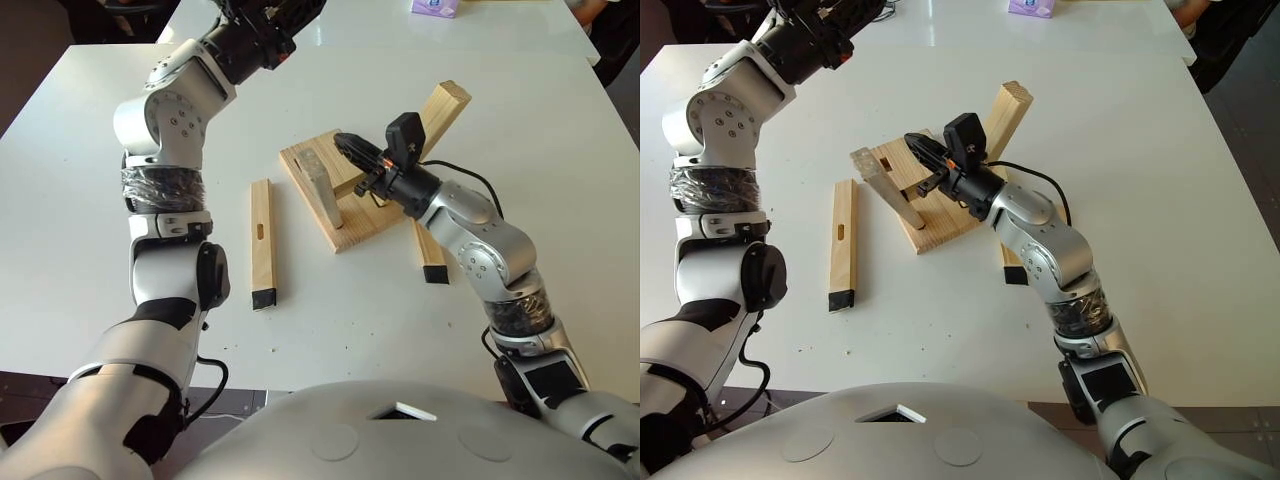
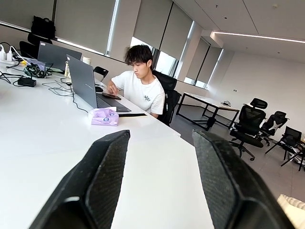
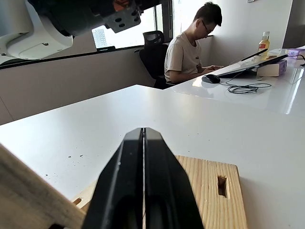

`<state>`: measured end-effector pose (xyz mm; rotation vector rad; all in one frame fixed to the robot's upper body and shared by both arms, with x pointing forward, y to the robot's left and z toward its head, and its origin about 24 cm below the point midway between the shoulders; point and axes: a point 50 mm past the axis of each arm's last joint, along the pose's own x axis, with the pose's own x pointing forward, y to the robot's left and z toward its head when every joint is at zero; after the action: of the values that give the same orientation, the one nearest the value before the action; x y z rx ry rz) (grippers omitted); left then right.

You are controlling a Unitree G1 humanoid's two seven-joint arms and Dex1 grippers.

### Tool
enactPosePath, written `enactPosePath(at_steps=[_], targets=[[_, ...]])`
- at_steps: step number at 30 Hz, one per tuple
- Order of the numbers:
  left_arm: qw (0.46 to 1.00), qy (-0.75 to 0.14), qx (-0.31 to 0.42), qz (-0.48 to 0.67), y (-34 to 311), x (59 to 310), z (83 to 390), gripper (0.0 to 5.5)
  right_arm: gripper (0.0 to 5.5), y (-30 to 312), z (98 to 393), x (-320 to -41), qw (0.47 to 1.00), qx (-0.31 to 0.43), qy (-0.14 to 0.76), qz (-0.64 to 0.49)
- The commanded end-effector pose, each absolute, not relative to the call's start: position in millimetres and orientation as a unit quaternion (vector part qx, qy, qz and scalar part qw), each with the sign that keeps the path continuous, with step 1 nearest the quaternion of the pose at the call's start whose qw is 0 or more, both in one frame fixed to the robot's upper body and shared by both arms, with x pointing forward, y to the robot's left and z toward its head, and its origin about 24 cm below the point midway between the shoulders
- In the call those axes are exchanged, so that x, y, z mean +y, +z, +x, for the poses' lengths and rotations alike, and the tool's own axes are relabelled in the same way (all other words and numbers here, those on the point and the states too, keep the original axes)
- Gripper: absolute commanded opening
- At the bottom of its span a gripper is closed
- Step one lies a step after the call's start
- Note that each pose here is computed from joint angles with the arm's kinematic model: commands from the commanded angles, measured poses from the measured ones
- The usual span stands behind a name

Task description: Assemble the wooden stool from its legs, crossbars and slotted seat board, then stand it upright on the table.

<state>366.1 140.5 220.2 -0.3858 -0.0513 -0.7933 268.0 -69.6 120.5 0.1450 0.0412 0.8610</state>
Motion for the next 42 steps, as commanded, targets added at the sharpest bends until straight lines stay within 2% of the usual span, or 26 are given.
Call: enactPosePath(at_steps=[1,7,12,15,17,21,24,27,32,36,42], targets=[[0.907,-0.385,-0.007,-0.174,212.4,138.0,363.5,2.45,0.03,97.5,265.8,-75.9,0.910,0.083,0.395,0.093],[0.916,-0.371,-0.003,-0.156,205.1,146.4,359.0,2.45,0.03,174.5,251.8,-76.9,0.884,-0.047,0.440,0.152],[0.948,-0.312,0.016,-0.068,183.1,174.6,347.8,2.45,0.03,237.9,221.0,-95.0,0.837,-0.143,0.490,0.197],[0.970,-0.240,0.039,0.014,159.8,202.7,326.5,2.45,0.03,257.0,212.7,-132.9,0.860,-0.174,0.451,0.163],[0.977,-0.198,0.053,0.053,144.4,214.3,305.9,2.45,0.03,257.8,212.6,-173.1,0.898,-0.171,0.387,0.119],[0.978,-0.155,0.054,0.127,127.6,215.0,274.0,2.45,0.03,243.6,226.3,-245.6,0.965,-0.124,0.231,0.004],[0.977,-0.166,0.044,0.129,129.2,205.7,267.3,2.45,0.03,217.8,248.7,-268.8,0.981,-0.096,0.167,-0.026],[0.975,-0.180,0.040,0.125,130.7,198.6,270.8,2.45,0.03,182.5,278.3,-259.4,0.985,-0.077,0.155,-0.017],[0.969,-0.213,0.046,0.116,125.0,185.0,275.3,2.45,0.03,136.9,318.3,-214.2,0.978,-0.056,0.201,0.000],[0.961,-0.243,0.065,0.118,114.0,176.3,271.9,2.45,0.03,126.2,328.8,-192.6,0.967,-0.055,0.246,0.015],[0.943,-0.289,0.101,0.130,98.6,170.0,265.2,2.45,0.03,118.5,329.3,-170.3,0.945,-0.047,0.323,0.034]])
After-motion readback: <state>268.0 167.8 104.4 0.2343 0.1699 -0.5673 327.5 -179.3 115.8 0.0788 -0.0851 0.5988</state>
